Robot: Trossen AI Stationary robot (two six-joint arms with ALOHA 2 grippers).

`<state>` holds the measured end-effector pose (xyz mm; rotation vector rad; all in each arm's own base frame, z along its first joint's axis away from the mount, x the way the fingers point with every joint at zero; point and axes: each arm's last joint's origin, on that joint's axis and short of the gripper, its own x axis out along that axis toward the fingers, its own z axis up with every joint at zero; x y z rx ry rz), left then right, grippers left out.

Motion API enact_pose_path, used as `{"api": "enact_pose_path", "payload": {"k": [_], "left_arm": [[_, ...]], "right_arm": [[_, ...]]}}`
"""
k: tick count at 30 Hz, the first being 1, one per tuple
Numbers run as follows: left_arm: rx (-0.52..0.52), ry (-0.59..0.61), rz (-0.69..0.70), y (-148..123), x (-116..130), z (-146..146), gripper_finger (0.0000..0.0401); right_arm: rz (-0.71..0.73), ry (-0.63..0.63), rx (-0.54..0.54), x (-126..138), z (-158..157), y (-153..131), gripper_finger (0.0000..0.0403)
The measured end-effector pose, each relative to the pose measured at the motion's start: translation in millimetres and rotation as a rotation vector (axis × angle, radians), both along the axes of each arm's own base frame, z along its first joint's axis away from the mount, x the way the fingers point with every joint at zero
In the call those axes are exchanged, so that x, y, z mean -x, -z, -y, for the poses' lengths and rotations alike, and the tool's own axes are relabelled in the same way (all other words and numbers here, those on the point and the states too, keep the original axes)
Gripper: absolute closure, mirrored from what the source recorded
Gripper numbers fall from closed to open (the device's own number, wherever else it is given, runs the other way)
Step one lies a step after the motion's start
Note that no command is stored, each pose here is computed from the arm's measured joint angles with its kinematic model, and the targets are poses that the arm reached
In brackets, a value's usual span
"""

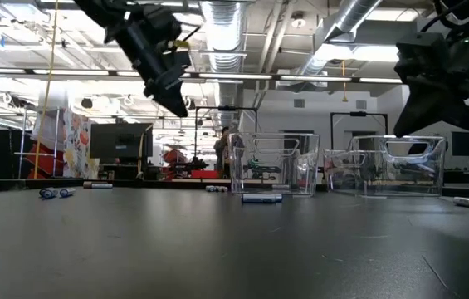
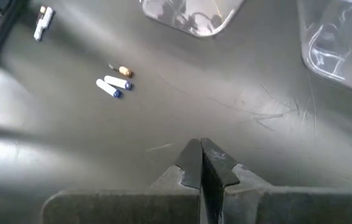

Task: Sort batteries
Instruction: Put the white battery into the left transparent bin

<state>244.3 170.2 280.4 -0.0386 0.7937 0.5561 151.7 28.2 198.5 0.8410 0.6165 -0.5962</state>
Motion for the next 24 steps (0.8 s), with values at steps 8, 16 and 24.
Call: {"api": "enact_pose_path", "payload": {"k": [8, 16, 24], "left_arm": [[0.038, -0.064, 0.032, 1.2, 17.8, -25.7, 0.0263], [0.027, 0.021, -0.014, 8.3, 9.2, -21.4, 0.0229], [0.123, 0.05, -0.126, 45.9, -10.4, -23.6, 0.0165]], "right_arm": [[0.002, 0.0, -0.001, -0.1, -0.1, -0.1, 0.0385], [0.005, 0.0, -0.001, -0.3, -0.2, -0.3, 0.0385], [0.025, 0.005, -0.011, -1.6, -0.5, -1.5, 0.0385]]}}
